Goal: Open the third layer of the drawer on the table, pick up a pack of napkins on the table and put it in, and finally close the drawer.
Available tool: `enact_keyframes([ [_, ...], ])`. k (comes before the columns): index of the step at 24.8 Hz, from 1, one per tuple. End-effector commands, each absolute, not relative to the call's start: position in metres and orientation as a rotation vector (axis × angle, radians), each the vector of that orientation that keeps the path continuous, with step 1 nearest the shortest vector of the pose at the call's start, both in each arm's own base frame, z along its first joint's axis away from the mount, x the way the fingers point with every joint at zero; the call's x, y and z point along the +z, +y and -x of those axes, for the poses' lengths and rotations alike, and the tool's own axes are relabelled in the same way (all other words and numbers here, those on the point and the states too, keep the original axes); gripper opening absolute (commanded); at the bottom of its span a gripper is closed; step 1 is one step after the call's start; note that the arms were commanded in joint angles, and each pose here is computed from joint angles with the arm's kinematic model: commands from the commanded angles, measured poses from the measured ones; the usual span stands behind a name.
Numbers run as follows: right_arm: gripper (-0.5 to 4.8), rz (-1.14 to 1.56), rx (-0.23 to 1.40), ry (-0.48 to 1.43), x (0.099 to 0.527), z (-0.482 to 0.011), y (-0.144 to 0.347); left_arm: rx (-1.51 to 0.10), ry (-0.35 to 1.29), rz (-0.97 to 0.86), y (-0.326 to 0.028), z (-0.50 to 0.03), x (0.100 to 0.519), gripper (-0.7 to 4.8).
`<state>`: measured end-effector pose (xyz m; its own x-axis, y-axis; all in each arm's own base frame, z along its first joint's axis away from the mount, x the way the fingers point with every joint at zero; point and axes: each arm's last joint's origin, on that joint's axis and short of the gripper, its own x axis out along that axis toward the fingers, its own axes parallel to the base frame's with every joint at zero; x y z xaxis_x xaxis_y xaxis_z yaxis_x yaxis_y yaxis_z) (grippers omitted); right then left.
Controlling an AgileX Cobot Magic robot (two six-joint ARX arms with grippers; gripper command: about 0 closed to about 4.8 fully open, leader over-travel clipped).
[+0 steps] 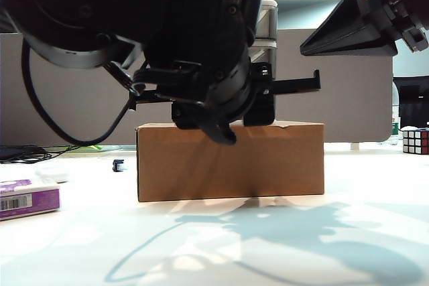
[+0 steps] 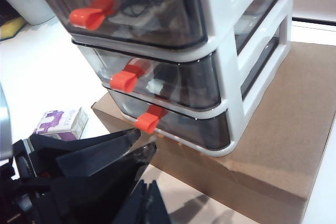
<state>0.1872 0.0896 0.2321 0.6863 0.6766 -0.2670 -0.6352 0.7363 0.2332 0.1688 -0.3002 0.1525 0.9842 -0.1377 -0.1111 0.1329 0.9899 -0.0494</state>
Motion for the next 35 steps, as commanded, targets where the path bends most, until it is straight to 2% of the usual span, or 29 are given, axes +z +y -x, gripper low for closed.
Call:
enact_keyframes([
  [1,-0.06,-0.123,0.742,0.324,0.236,-0.188,0.09,-0.136,0.101,0.06,-0.302,-0.169,0.157,1.22],
  [12,-0.06,-0.123,0.742,0.325,0.236,-0.188,0.09,-0.103,0.075,0.106,-0.296,-0.182,0.161,1.22],
  [22,-0.06,-0.123,0.742,0.325,0.236,-0.188,0.09,-0.172,0.087,0.113,-0.297,-0.184,0.161,1.22],
  [35,-0.06,-0.123,0.742,0.326,0.236,-0.188,0.09,-0.148,0.08,0.119,-0.295,-0.188,0.161,1.22],
])
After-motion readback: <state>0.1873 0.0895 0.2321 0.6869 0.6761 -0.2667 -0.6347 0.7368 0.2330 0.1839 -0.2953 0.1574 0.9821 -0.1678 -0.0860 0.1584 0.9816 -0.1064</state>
